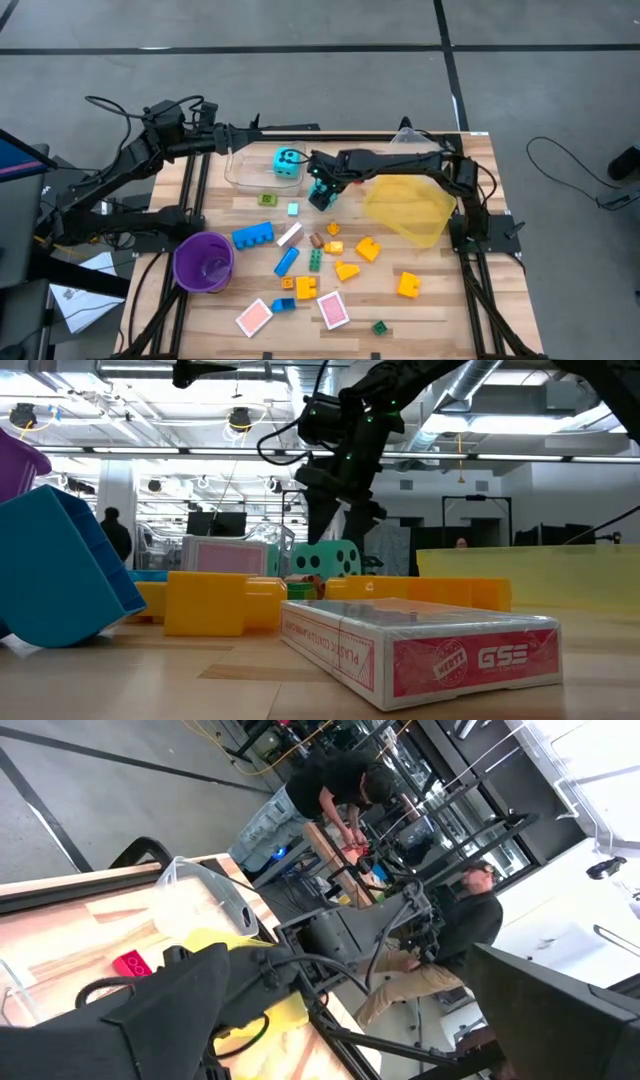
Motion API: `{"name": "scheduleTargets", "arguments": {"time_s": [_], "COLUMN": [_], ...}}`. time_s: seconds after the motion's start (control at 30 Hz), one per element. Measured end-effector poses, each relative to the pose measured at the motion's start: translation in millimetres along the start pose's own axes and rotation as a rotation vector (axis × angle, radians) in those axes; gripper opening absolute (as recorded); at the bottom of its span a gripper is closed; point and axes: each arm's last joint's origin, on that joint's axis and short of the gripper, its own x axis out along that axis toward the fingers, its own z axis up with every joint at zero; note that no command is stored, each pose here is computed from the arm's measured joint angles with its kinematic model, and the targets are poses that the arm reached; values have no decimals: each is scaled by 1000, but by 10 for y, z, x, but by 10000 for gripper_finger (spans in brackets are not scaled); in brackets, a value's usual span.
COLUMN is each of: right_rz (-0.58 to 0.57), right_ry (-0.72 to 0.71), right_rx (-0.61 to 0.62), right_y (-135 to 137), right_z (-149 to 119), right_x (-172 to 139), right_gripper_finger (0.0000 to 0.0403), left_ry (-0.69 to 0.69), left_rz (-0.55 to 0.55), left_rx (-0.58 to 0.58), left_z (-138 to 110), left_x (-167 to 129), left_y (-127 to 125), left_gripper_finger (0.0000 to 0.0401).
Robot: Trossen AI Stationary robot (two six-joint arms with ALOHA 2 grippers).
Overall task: Pick & Place Toys
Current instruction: Put the blue dice into the transparent bin
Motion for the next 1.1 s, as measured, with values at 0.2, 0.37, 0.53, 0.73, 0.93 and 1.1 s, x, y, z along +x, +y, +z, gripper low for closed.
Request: {"name": "scheduleTargets", "arguments": {"time_s": [0.2, 0.37, 0.53, 0.73, 0.93, 1.1], "right_rz": [-11, 18, 14, 41, 98, 141], "right_ry": [-14, 17, 21, 41, 78, 104], "right_rx": [19, 38, 55, 65, 89, 90], "right_y": [-65, -136, -138, -114, -64, -22], "right_z": [46, 55, 52, 29, -3, -26], "right_x": [-53, -53, -63, -117, -125, -126], "right_gripper_finger": [367, 339, 291, 249, 207, 135], "left_ry": [0, 1, 1, 0, 1, 1], "left_rz": [0, 0, 0, 0, 0, -1], "left_rx": [0, 0, 0, 0, 0, 0], "left_z": [0, -1, -1, 0, 0, -1], "left_x": [0, 0, 0, 0, 0, 0], "left_y": [0, 0, 0, 0, 0, 0], "left_gripper_finger": [400, 400, 400, 400, 400, 400]}}
